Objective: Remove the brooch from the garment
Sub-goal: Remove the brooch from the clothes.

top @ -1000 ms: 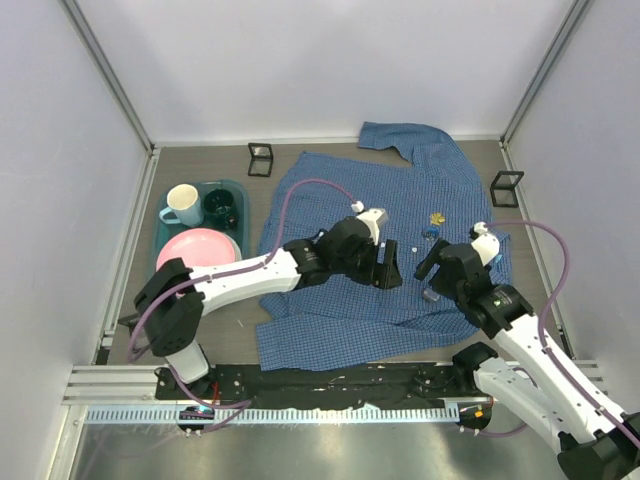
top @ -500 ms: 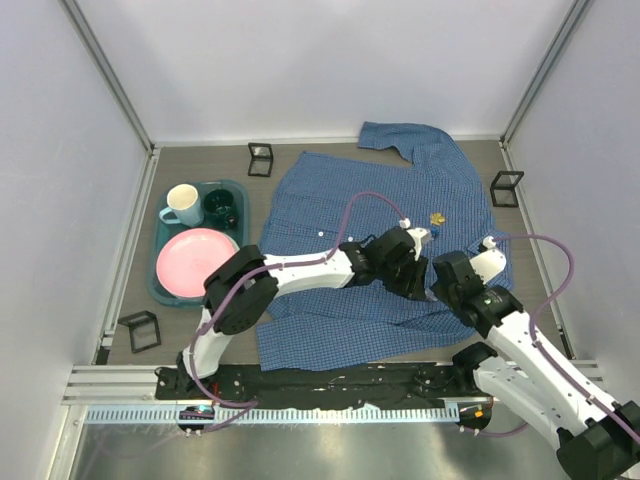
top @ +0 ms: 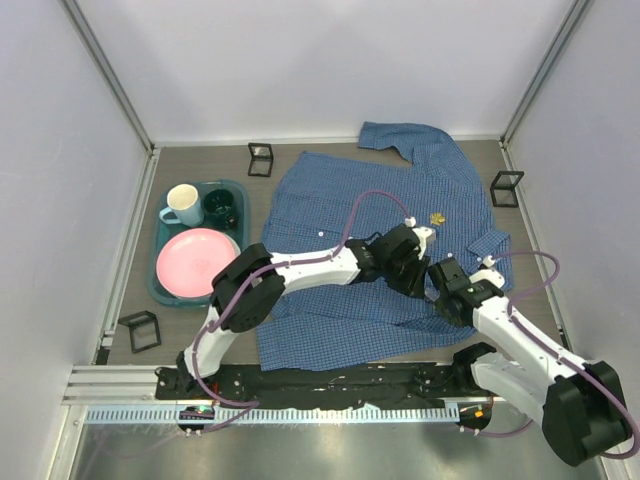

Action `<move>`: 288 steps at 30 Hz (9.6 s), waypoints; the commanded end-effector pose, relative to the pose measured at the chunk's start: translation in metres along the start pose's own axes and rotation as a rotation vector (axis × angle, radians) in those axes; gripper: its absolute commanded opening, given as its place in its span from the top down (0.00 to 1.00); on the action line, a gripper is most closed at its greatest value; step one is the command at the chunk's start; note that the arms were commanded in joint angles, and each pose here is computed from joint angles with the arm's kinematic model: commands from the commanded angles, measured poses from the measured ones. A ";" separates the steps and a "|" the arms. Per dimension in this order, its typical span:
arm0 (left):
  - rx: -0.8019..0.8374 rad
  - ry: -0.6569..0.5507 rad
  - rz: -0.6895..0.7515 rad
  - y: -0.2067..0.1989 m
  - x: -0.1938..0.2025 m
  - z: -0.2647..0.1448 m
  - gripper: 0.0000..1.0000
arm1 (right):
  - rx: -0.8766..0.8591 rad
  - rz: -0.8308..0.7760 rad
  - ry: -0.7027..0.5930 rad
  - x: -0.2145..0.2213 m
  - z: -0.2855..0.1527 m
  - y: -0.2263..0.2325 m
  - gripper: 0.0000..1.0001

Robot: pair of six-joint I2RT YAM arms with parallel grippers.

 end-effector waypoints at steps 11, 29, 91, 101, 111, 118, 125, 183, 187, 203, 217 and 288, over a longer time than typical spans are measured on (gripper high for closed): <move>0.009 -0.081 0.110 -0.004 -0.028 0.030 0.75 | 0.031 0.106 0.004 -0.007 0.000 -0.004 0.92; 0.000 -0.114 0.079 0.005 -0.028 0.046 0.79 | -0.143 0.014 -0.179 -0.036 -0.002 0.018 0.90; 0.070 -0.211 0.039 -0.007 -0.022 -0.009 0.43 | -0.430 -0.047 -0.153 -0.028 -0.009 0.054 0.97; 0.064 -0.184 0.011 0.003 -0.017 0.017 0.52 | -0.403 0.001 -0.130 -0.028 -0.008 0.054 0.97; 0.036 -0.185 0.006 0.011 -0.017 0.028 0.55 | -0.411 0.015 -0.128 -0.029 -0.011 0.054 0.96; 0.011 -0.190 0.005 0.016 -0.016 0.030 0.60 | -0.401 0.017 -0.133 -0.031 -0.011 0.053 0.96; -0.001 -0.183 0.012 0.020 -0.013 0.029 0.76 | -0.323 -0.056 -0.144 -0.030 -0.003 0.044 0.93; 0.082 -0.092 -0.088 0.037 -0.006 0.040 1.00 | -0.393 -0.136 -0.133 -0.019 0.010 0.054 0.88; 0.094 -0.088 -0.084 0.036 -0.005 0.040 1.00 | -0.394 -0.140 -0.131 -0.018 0.013 0.055 0.88; 0.078 -0.063 -0.050 0.036 -0.009 0.046 1.00 | -0.426 -0.162 -0.002 0.008 0.021 0.055 0.90; 0.086 -0.044 -0.040 0.029 -0.014 0.046 1.00 | -0.411 -0.228 -0.012 0.005 0.018 0.060 0.93; 0.103 -0.033 -0.064 0.033 -0.005 0.046 1.00 | -0.385 -0.136 -0.097 -0.009 0.013 0.055 0.85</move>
Point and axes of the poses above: each gripper's point midway between its finger pads, its own z axis out along the fingers, its own y axis along the line the jaws close on, x = y × z, the point moved 5 cm from there along -z, back along the fingers, and after that the axes turned 12 degrees about -z, right-handed, at the moved point
